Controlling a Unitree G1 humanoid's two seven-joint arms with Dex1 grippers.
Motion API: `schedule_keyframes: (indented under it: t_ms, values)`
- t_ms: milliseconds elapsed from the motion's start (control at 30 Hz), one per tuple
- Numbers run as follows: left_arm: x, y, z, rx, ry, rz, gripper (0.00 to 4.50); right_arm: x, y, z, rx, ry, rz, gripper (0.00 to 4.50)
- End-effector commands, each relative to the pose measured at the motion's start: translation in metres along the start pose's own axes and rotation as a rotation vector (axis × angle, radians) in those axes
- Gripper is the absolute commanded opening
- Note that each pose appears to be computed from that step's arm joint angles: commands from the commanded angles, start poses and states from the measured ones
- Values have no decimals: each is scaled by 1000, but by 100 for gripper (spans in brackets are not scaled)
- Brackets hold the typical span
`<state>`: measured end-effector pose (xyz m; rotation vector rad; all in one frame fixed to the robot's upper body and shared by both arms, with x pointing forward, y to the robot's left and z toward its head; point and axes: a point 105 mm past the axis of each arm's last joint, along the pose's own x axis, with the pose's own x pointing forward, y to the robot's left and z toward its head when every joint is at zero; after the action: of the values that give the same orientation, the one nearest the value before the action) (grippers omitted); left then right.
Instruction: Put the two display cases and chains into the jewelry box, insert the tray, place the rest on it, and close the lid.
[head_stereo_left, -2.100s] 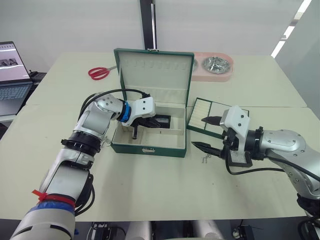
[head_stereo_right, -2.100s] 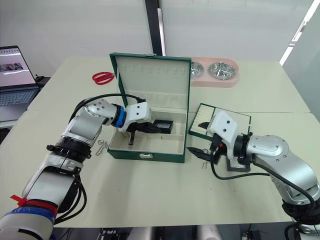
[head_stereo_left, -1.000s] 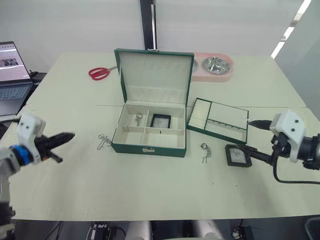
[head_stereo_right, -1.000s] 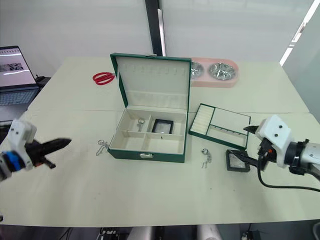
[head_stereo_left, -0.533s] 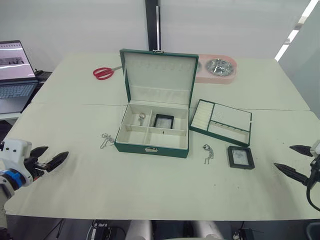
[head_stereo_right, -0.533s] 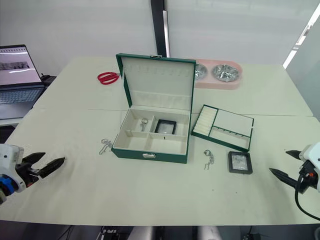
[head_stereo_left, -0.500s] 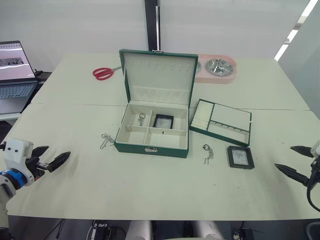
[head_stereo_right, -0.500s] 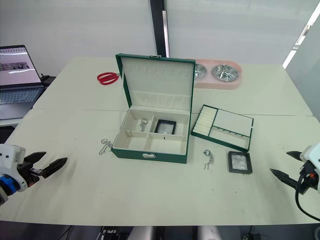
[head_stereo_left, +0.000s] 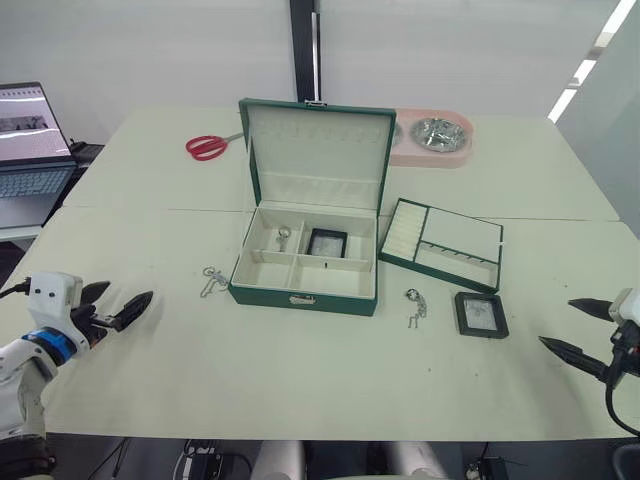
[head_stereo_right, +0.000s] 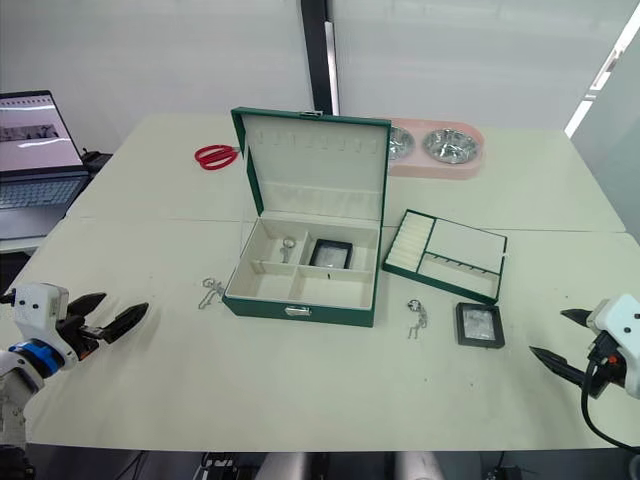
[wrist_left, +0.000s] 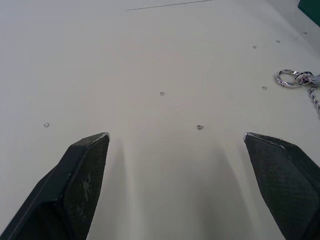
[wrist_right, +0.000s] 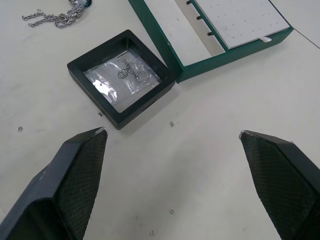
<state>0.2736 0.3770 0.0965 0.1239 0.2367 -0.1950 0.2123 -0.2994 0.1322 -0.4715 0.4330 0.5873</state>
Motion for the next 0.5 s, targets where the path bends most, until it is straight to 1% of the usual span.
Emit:
schedule_keyframes:
  t_ms: [33, 167, 500]
  values:
    - [1, 1, 16, 24, -53, -5, 447, 3, 1, 11, -24, -36, -6, 450]
    - [-2, 3, 19, 22, -55, -2, 447, 5, 2, 15, -29, -47, -4, 450]
    - [-7, -5, 19, -4, -55, -11, 447, 9, 3, 21, -40, -62, 10, 450]
